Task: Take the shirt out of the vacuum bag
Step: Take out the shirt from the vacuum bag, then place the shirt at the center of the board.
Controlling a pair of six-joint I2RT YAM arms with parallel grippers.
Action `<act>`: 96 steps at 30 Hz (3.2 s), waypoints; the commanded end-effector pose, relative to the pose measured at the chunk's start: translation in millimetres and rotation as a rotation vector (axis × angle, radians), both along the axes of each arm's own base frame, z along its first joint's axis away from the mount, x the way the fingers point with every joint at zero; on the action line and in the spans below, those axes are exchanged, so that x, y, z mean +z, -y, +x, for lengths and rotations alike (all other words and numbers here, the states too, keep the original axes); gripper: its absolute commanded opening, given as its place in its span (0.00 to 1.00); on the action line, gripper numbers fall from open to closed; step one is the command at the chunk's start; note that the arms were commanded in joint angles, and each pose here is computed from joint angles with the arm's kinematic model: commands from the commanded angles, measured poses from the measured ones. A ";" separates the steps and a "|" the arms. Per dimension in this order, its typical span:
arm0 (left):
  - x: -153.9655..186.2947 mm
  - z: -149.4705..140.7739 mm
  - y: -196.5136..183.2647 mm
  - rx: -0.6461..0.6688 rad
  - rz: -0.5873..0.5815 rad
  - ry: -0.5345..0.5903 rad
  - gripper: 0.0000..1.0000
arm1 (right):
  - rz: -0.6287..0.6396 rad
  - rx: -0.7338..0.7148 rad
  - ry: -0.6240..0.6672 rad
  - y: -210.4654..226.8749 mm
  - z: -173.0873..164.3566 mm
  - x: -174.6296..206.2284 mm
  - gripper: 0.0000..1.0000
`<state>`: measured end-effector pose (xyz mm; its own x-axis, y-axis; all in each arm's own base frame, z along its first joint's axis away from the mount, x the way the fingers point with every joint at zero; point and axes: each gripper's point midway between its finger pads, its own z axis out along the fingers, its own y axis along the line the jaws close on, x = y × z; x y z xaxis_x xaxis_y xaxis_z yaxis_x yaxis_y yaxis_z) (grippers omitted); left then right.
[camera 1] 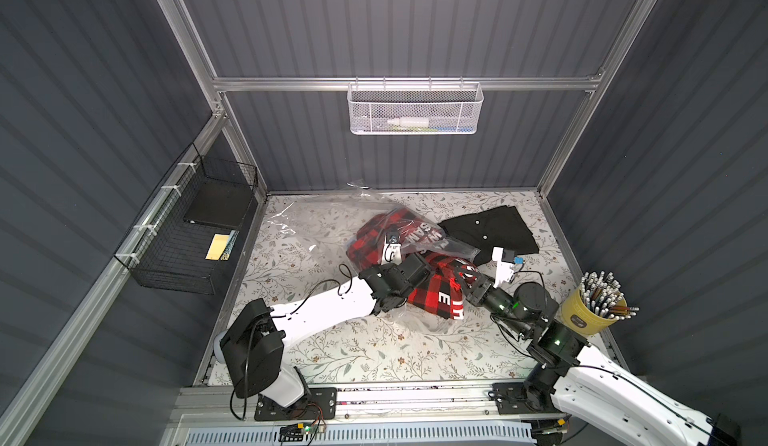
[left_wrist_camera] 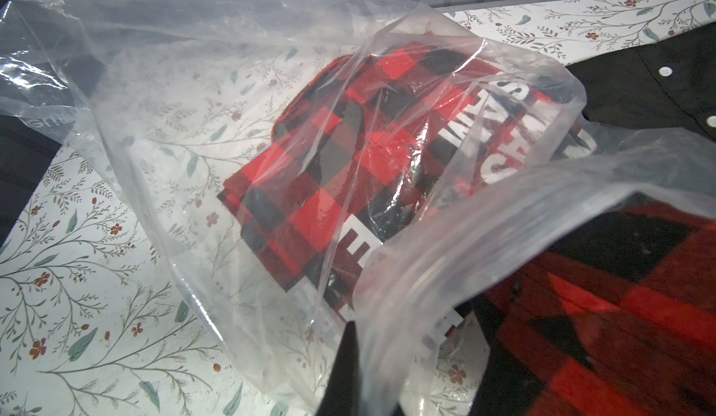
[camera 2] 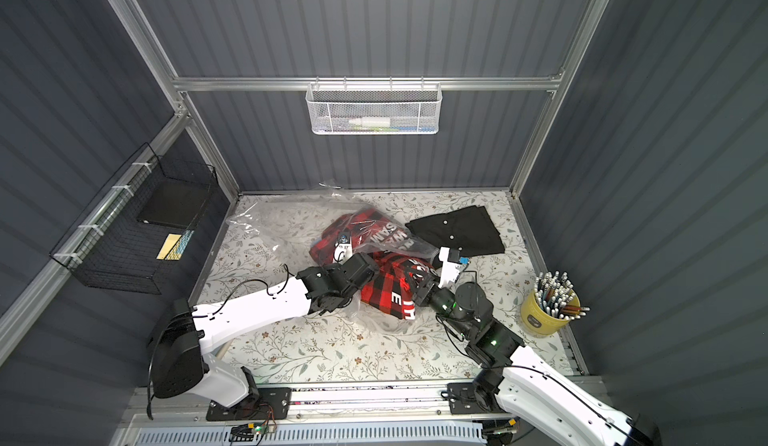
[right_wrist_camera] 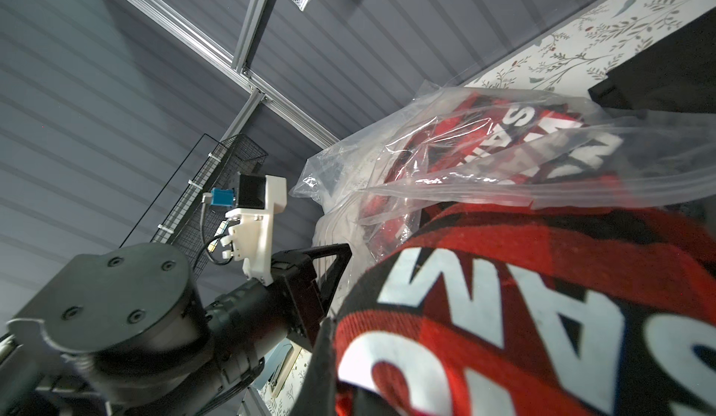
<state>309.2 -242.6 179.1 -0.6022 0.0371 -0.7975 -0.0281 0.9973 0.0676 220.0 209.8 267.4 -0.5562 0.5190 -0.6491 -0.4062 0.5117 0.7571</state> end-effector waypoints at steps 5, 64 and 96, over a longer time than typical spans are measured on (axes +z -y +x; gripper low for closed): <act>-12.5 -3.9 -3.2 0.001 0.032 -0.024 0.00 | 0.040 -0.020 0.174 17.8 -14.4 81.5 0.00; -13.4 -20.6 -36.7 0.060 0.059 -0.031 0.00 | -0.061 -0.511 0.117 177.2 238.0 62.6 0.00; -11.8 -27.0 -50.5 0.088 0.059 -0.022 0.00 | -0.138 -0.441 0.071 169.3 302.1 -19.6 0.00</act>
<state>288.2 -205.1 164.8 -0.6258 0.0249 -0.7796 -0.0915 0.9902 0.1051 517.4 37.3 241.6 -0.2775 0.6223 -0.7320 -0.1192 0.7337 0.6690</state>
